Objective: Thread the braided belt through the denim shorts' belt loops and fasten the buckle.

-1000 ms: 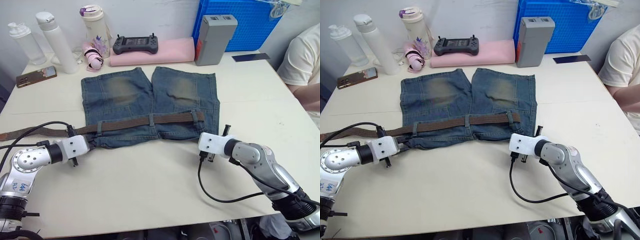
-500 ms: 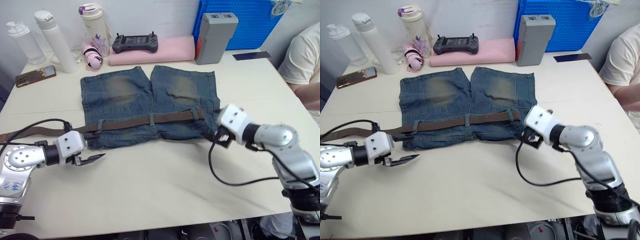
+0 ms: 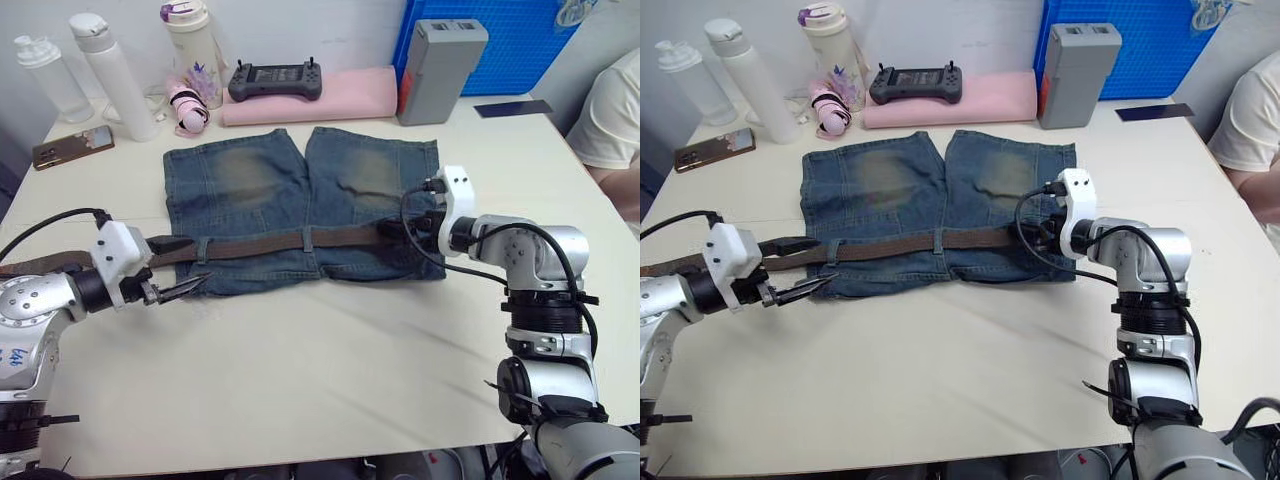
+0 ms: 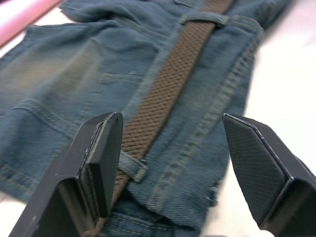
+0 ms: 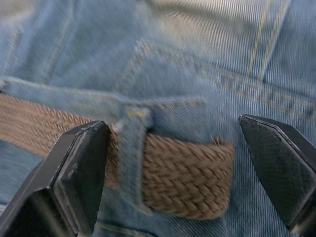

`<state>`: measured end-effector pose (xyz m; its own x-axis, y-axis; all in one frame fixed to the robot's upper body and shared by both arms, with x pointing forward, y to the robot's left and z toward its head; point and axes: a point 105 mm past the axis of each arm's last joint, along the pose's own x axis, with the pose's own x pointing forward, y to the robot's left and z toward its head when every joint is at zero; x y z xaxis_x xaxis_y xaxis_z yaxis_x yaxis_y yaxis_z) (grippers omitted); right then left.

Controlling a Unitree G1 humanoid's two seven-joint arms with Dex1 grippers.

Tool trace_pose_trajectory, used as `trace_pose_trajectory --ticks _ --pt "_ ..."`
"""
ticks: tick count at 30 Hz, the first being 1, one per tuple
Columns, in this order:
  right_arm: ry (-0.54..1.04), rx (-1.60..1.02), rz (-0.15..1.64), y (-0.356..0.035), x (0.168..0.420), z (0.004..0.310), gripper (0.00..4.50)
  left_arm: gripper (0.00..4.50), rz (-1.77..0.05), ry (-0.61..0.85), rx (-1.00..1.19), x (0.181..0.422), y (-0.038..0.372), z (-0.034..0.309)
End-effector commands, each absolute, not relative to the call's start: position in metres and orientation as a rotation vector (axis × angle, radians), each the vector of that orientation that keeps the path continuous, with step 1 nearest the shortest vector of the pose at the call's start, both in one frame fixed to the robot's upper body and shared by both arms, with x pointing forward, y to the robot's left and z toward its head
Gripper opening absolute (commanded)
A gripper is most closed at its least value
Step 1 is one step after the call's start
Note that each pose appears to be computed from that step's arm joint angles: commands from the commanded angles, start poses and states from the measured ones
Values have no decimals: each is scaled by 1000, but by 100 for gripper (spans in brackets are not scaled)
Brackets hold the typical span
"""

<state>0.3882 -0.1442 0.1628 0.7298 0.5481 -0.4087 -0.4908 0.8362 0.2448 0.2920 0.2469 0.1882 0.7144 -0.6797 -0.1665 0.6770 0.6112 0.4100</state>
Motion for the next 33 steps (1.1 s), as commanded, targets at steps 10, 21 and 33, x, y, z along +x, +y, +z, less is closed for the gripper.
trace_pose_trajectory --ticks 10,21,33 --pt "421 176 636 -130 387 171 46 351 -550 -18 29 326 295 207" --pt "385 160 616 -124 383 170 46 351 -650 220 -334 368 282 172" --pt "360 175 596 -125 378 175 46 282 -731 338 -162 364 267 133"
